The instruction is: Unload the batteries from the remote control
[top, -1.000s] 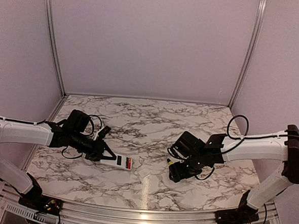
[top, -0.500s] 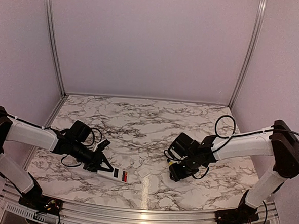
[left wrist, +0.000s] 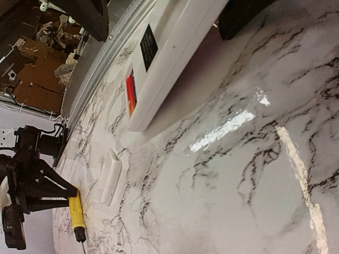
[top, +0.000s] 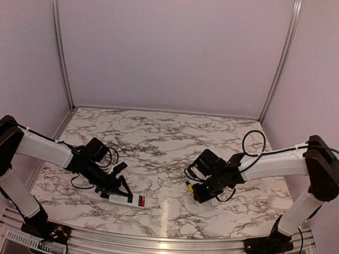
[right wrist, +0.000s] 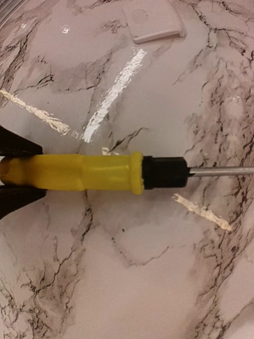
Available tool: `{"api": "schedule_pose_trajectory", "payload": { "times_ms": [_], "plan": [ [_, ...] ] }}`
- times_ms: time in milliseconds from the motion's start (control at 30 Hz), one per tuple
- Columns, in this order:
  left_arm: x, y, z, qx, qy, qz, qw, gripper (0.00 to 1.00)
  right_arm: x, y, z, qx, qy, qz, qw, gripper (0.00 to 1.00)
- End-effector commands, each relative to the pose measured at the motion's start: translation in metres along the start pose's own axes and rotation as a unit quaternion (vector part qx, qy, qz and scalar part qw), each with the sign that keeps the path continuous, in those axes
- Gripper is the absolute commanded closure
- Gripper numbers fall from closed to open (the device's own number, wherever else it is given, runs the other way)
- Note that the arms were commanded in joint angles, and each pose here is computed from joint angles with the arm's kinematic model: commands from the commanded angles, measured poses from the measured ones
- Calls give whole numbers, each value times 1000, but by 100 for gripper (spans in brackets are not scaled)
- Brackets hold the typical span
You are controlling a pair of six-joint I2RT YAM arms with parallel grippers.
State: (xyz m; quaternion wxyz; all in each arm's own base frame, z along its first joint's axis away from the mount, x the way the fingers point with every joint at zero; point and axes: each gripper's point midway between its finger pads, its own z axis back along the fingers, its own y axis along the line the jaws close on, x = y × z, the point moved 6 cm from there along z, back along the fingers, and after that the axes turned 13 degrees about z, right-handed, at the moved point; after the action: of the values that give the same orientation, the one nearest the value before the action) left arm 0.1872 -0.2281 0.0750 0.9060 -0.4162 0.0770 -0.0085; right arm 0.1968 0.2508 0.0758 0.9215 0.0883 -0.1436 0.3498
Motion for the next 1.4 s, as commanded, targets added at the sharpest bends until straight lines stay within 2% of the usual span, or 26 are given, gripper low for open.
{"api": "schedule_pose_trajectory", "payload": {
  "times_ms": [0,100,133,233,367,433,500,567,633,700,833,1067,1200,1267,1367],
  "plan": [
    [4,25,6,99,-19,21,995,20,3,8,14,38,6,29,999,100],
    [13,17,22,131,-45,7,990,3,15,18,33,75,-16,55,995,100],
    [15,14,29,145,-54,1,988,1,19,21,40,88,-24,64,994,100],
    [21,1,49,183,-83,-25,979,1,33,36,63,144,-53,92,984,100],
    [25,-32,74,174,-115,-74,975,1,50,54,96,217,-93,121,964,100],
    [24,-57,85,134,-122,-108,978,1,57,66,114,263,-111,140,948,100],
    [18,-87,94,60,-118,-149,980,2,63,75,130,304,-127,155,931,100],
    [7,-116,99,-35,-91,-190,977,3,68,84,144,343,-138,169,914,100],
    [1,-133,102,-94,-72,-211,970,4,71,92,156,382,-144,179,895,100],
    [-1,-145,104,-130,-57,-222,965,5,73,98,165,415,-148,183,879,100],
    [-1,-155,102,-153,-35,-224,962,10,78,106,173,454,-146,187,859,100],
    [-5,-178,99,-173,-6,-239,955,26,82,110,173,469,-135,187,853,100],
    [-9,-188,100,-189,1,-245,951,29,80,111,172,474,-129,184,851,100],
    [-12,-188,99,-187,7,-244,951,29,81,111,175,473,-133,187,851,100],
    [-15,-182,98,-171,10,-245,954,19,82,107,183,473,-148,179,850,100]
  ]
}}
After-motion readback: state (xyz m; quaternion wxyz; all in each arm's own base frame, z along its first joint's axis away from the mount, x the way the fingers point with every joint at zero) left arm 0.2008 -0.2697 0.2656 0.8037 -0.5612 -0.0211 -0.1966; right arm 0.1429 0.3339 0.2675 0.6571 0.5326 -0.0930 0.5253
